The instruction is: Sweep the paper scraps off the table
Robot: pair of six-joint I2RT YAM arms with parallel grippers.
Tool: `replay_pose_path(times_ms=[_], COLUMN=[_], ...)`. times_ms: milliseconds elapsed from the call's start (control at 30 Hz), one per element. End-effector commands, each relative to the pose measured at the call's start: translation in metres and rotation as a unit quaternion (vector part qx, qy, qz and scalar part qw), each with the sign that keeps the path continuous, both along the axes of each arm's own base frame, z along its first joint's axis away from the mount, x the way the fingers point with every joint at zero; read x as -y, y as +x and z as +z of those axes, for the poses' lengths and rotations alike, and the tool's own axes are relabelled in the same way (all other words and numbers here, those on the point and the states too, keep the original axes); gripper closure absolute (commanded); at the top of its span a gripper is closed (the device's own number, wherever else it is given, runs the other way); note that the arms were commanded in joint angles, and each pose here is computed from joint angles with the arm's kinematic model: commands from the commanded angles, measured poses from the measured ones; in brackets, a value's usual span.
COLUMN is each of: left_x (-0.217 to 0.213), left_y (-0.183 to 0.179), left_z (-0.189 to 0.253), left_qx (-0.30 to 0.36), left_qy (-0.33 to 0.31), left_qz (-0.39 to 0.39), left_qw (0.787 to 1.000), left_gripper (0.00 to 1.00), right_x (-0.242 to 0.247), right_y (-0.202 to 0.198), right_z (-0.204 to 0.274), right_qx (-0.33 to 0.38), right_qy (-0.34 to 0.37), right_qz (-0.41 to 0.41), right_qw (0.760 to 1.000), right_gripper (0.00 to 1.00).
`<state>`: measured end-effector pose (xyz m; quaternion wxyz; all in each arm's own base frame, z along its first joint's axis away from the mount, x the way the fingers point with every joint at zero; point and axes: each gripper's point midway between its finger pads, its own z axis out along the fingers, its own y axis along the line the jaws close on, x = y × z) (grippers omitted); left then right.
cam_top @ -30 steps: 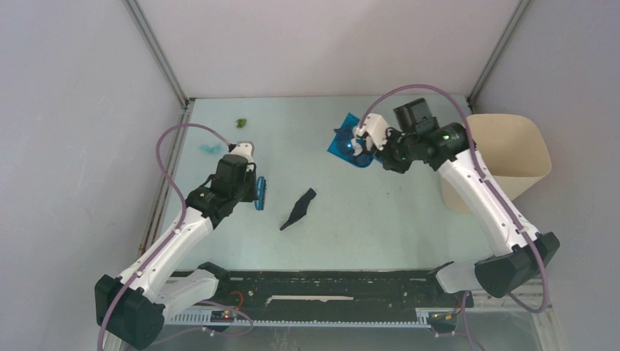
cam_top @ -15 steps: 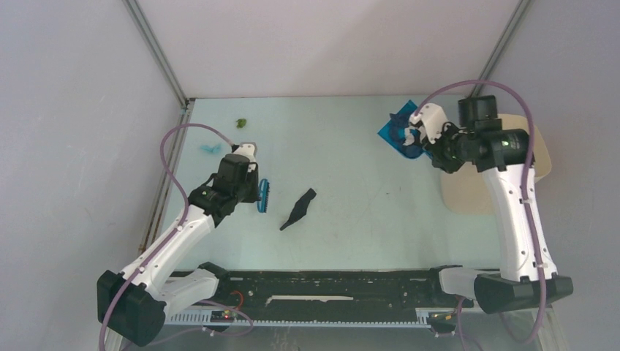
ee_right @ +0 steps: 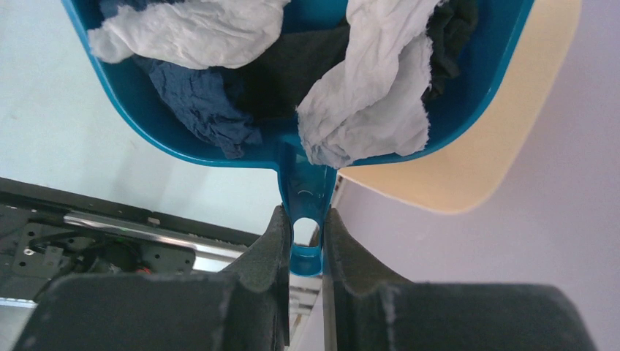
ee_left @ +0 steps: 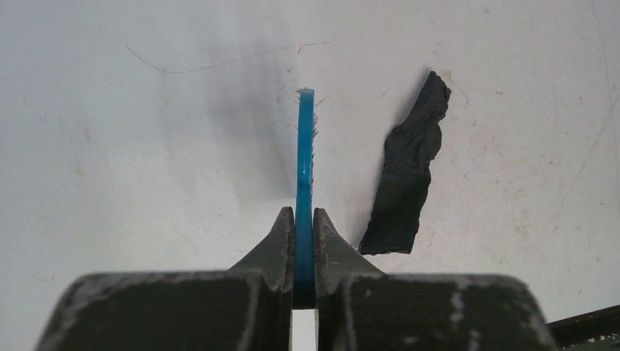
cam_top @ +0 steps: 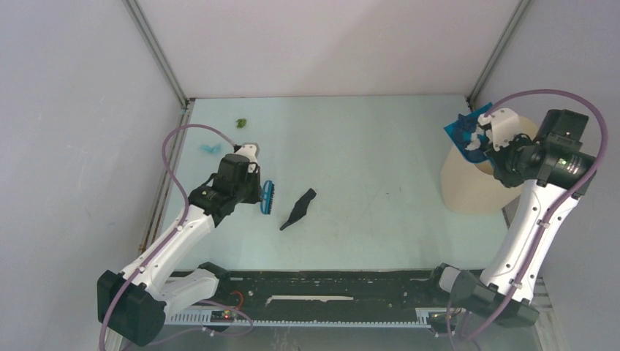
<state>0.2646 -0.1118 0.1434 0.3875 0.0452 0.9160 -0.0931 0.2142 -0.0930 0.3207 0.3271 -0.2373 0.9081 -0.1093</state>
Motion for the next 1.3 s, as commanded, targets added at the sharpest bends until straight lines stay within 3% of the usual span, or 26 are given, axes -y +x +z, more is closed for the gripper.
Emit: replay_pose_path(times_ms=[0, 300, 633, 1067, 1267], left_x=[0.004, 0.007, 0.004, 0.001, 0.001], left_y=[0.007, 0.007, 0.006, 0.006, 0.006], left_z=[0.014, 0.012, 0.012, 0.013, 0.011], left_qx=[0.025, 0.016, 0.023, 0.026, 0.025], left_qy=[-0.012, -0.014, -0.009, -0.005, -0.003], left_qz=[-0.008, -0.016, -0.011, -0.008, -0.008], left_qw=[1.000, 1.000, 1.000, 1.000, 1.000], left_gripper=[1.00, 1.00, 1.00, 1.00, 1.00], right_x=[0.031, 0.101, 0.167, 0.175, 0.172], right_y=[-0.006, -0.002, 0.024, 0.045, 0.045], right_z=[0.012, 0.020, 0.048, 0.077, 0.077], right_qx=[0.004, -0.049, -0.086, -0.083, -0.086], right_qy=[-0.034, -0.133, -0.289, -0.503, -0.512], right_qz=[-0.034, -0.095, -0.116, -0.046, -0.043], right_qw=[0.999, 0.985, 0.946, 0.859, 0.853], right_gripper=[0.93, 0.92, 0.92, 0.91, 0.90])
